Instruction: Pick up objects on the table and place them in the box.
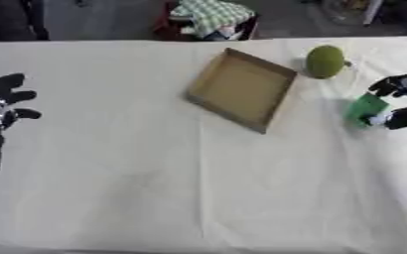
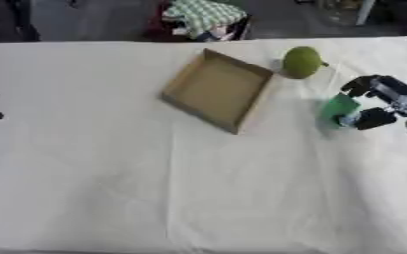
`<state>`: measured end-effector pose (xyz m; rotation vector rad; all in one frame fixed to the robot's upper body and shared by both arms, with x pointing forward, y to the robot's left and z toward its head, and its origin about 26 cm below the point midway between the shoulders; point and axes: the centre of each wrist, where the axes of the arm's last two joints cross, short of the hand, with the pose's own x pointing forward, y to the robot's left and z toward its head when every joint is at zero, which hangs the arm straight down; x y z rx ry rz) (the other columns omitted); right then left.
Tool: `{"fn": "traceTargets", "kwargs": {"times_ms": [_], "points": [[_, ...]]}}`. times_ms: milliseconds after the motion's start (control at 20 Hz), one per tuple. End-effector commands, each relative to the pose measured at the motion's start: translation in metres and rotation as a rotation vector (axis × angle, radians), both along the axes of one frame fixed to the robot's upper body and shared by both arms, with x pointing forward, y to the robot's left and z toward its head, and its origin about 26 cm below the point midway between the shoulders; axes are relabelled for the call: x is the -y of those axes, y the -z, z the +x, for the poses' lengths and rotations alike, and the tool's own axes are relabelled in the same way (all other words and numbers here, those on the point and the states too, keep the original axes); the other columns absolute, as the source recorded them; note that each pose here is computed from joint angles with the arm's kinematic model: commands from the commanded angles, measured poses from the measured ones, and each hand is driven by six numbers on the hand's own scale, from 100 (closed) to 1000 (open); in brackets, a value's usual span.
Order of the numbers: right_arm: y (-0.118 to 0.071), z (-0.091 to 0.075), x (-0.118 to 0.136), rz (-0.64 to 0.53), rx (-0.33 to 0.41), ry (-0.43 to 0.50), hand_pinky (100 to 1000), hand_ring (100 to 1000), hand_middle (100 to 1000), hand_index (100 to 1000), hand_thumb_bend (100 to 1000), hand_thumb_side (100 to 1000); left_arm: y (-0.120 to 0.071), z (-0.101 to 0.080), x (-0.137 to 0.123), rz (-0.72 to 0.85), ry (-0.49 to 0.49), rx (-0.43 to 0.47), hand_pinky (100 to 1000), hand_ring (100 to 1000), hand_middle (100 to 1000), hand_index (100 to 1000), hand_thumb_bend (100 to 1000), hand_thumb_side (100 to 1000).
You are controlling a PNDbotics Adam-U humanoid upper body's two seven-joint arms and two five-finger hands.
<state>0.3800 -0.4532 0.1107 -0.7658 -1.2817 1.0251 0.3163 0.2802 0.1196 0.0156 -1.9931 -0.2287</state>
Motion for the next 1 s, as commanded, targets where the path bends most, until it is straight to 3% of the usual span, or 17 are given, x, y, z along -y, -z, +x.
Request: {"fn": "traceTargets", "kwargs": {"times_ms": [50,500,750,1000], "points": [[-0.013,0.003,0.003,-0.028,0.024,-0.001,838,791,645,797,445,208,-0.007,0.000,-0.001,0.011,0.009,0.021,598,736,793,735,153,627],[-0.015,0.006,-0.002,-0.042,0.063,-0.007,806,741,542,770,337,143,-0.006,0.000,-0.001,0.011,0.009,0.020,598,737,793,735,151,628],[-0.033,0.009,-0.011,-0.044,0.173,-0.022,780,703,507,742,240,100,-0.007,0.001,-0.001,0.011,0.009,0.020,598,736,793,735,147,633],[-0.058,0.014,-0.032,-0.043,0.256,-0.103,779,696,502,736,223,100,-0.007,0.001,-0.001,0.011,0.011,0.020,598,737,793,734,146,634]]}}
